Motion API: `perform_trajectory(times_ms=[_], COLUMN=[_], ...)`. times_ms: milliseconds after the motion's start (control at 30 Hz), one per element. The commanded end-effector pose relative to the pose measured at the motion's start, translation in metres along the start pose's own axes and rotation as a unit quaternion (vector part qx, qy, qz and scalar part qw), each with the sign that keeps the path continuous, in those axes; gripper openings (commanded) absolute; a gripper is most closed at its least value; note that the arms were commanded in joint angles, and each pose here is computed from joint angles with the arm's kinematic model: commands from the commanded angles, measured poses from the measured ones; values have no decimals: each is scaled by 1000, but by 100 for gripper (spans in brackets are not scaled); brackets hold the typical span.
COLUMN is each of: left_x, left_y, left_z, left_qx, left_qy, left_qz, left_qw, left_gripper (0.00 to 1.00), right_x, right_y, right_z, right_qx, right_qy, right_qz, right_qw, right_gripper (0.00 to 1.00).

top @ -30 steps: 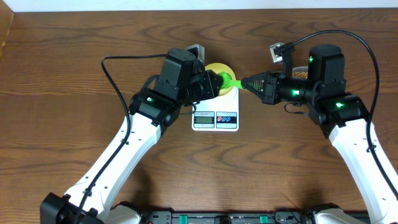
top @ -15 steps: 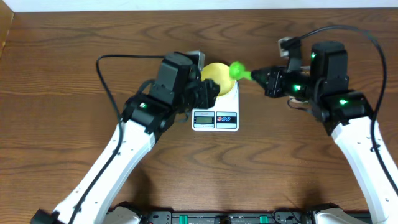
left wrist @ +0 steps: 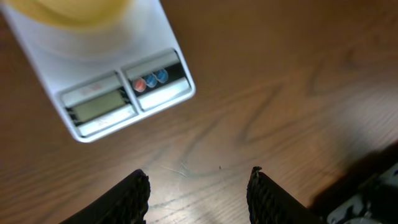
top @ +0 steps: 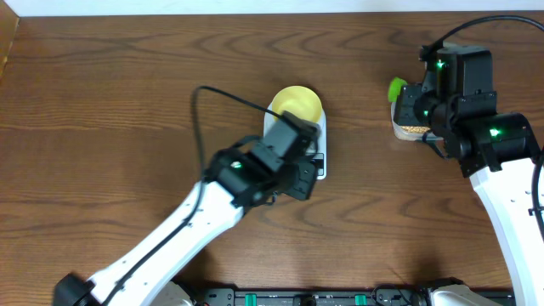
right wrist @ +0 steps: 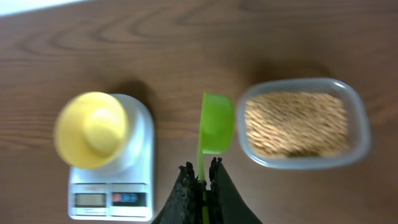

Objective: Scoop item into bowl and weigh 50g on scale
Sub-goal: 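Release the scoop from the left gripper and carry it right toward the soybean tub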

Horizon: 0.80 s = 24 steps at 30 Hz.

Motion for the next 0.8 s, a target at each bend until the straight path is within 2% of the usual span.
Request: perform_trajectory(times_ms=[0,267,333,433,767], left_x=[-4,-2,2,7,29], left_y=[21,80,97,116,137], left_z=[2,-1,2,5,-10], left_qx=[25,53,65,77,43], left_qy=[24,62,69,82,88], left_qz=[-12,-20,-24,-33,-100], left_qw=[999,996,995,993,990], left_gripper=[53,54,58,59,60], right_x=[-18,-33,-37,-39,-39], right_y=[-5,-7,-7,-7,-8], right_z=[-4,9,12,14,17], right_qx=[-7,22,28,34,41], right_qy=[-2,5,8,9,8], right_qz=[59,91,95,97,98], right_qw=[998,996,995,995,994], right_gripper=[1,1,1,1,1])
Point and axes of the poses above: each gripper's point midway between its finger pads, its own y axis out along the fingers, its own x axis along the line the jaws close on, z = x × y, the point moved 2 cm from there along -y, back along the fingers, and after that the axes turned 4 degrees about -y, right-handed, at the moved point
